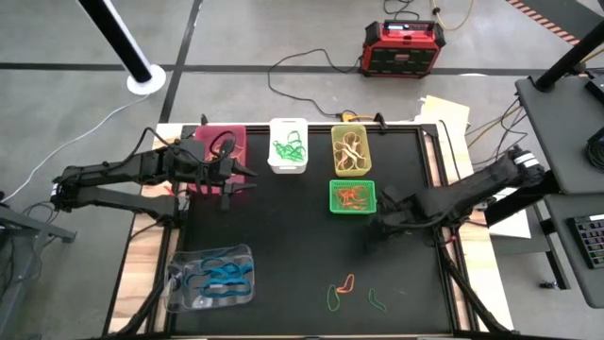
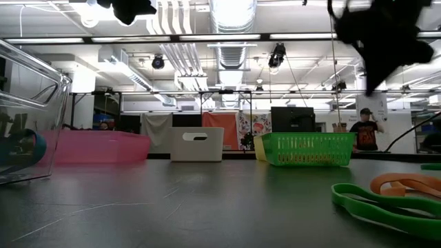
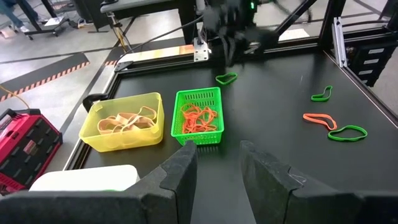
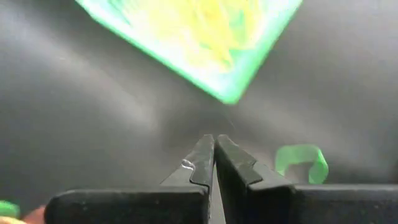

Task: Sort rubber bands into baskets
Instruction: Put the green rubber band into the white bin

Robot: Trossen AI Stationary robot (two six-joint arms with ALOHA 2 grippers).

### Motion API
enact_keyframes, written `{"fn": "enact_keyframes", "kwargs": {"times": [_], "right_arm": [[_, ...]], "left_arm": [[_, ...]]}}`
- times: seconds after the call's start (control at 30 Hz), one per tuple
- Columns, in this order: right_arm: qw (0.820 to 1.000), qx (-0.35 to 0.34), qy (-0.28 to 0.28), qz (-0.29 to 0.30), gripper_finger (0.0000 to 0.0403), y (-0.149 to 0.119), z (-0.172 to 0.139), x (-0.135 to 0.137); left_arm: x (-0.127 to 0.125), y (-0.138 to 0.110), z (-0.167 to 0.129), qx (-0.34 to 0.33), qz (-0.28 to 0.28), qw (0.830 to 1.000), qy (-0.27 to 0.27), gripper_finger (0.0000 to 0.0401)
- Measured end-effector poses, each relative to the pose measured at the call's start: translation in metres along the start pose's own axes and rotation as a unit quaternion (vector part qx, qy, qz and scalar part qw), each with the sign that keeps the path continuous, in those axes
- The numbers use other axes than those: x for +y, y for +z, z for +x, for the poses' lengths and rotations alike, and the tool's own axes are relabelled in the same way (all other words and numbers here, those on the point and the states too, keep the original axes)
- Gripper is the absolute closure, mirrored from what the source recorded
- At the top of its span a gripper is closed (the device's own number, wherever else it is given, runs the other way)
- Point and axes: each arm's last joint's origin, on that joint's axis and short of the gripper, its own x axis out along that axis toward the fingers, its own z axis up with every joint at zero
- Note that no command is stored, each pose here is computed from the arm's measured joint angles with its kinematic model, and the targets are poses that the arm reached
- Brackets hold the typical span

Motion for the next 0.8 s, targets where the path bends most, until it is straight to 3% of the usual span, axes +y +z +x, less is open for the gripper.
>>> {"fn": "enact_keyframes", "kwargs": {"times": [0.1, 0.2, 0.4, 0.5, 0.8], "right_arm": [[0.998, -0.058, 0.015, -0.002, 0.0394, 0.011, -0.017, 0.004], [0.999, -0.032, 0.011, 0.001, 0.0394, 0.013, -0.017, 0.005], [0.989, 0.115, -0.085, 0.036, 0.0392, -0.009, 0.022, -0.009], [0.984, 0.130, -0.115, 0.043, 0.0380, -0.018, 0.040, -0.017], [0.982, 0.130, -0.122, 0.064, 0.0298, -0.029, 0.082, -0.040]], "left_arm": [[0.000, 0.000, 0.000, -0.001, 0.005, 1.000, 0.000, 0.0294], [0.000, 0.000, 0.000, -0.001, 0.005, 1.000, 0.000, 0.0294], [0.000, -0.002, 0.000, 0.009, 0.005, 1.000, -0.002, 0.0294], [0.000, -0.002, 0.000, 0.009, 0.007, 1.000, -0.002, 0.0294], [0.000, -0.002, 0.000, 0.008, 0.009, 1.000, -0.002, 0.0294]]}}
